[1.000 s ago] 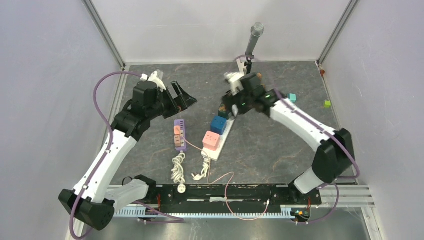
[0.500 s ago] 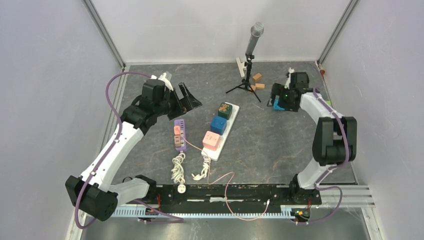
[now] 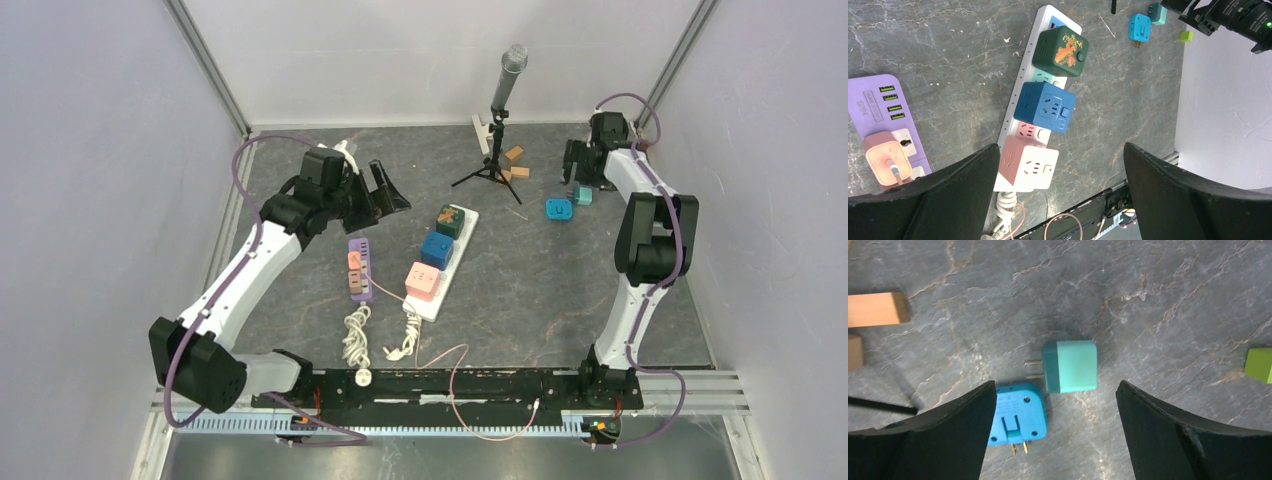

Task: Insert the plug
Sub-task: Pick up the plug from the center of the board.

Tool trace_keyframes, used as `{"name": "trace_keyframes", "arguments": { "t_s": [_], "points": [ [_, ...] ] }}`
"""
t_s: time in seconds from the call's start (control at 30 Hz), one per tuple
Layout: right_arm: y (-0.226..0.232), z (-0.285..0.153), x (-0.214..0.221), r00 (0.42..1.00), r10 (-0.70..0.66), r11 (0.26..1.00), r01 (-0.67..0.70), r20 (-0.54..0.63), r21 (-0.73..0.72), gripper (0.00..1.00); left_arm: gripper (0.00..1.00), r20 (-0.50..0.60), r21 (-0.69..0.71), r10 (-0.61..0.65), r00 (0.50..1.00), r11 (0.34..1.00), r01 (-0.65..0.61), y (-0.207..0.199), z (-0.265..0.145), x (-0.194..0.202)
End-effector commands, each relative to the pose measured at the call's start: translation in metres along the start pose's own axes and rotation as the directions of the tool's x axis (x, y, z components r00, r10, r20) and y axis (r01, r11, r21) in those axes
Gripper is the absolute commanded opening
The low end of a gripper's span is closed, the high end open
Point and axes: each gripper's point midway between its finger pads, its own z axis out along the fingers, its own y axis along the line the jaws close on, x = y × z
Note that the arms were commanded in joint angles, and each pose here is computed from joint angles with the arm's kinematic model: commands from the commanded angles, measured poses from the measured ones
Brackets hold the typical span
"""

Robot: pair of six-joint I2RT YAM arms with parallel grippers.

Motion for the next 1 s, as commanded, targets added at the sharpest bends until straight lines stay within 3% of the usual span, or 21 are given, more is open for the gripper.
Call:
{"name": "trace_keyframes", "arguments": {
  "t_s": [0.0,0.3,0.53,0.83,0.97],
  "points": [
    [-0.013,0.014,0.003,0.996,-0.069,0.995,0.073,-0.047,0.069,0.91,1.00,0.024,0.043,0.060,0.998,0.997,-0.061,-0.016,0.000,-0.017],
    [-0.005,0.038,0.023,0.995,-0.052,0.999,0.052,-0.080,0.000,0.68,1.00,0.001,0.052,0.071,0.997,0.996,-0.071,-0.020,0.009,-0.022],
    [-0.011,0.042,0.029,0.996,-0.057,0.998,0.058,-0.073,0.014,0.62,1.00,0.001,0.049,0.068,0.998,0.997,-0.068,-0.018,0.007,-0.020],
    [-0.020,0.036,0.028,0.997,-0.066,0.996,0.069,-0.049,0.056,0.39,1.00,0.006,0.049,0.063,0.998,0.997,-0.063,-0.019,0.006,-0.021],
    [-0.017,0.026,0.035,0.997,-0.067,0.997,0.069,-0.049,0.035,0.38,1.00,0.008,0.051,0.062,0.998,0.997,-0.063,-0.019,0.005,-0.021]
  ]
}}
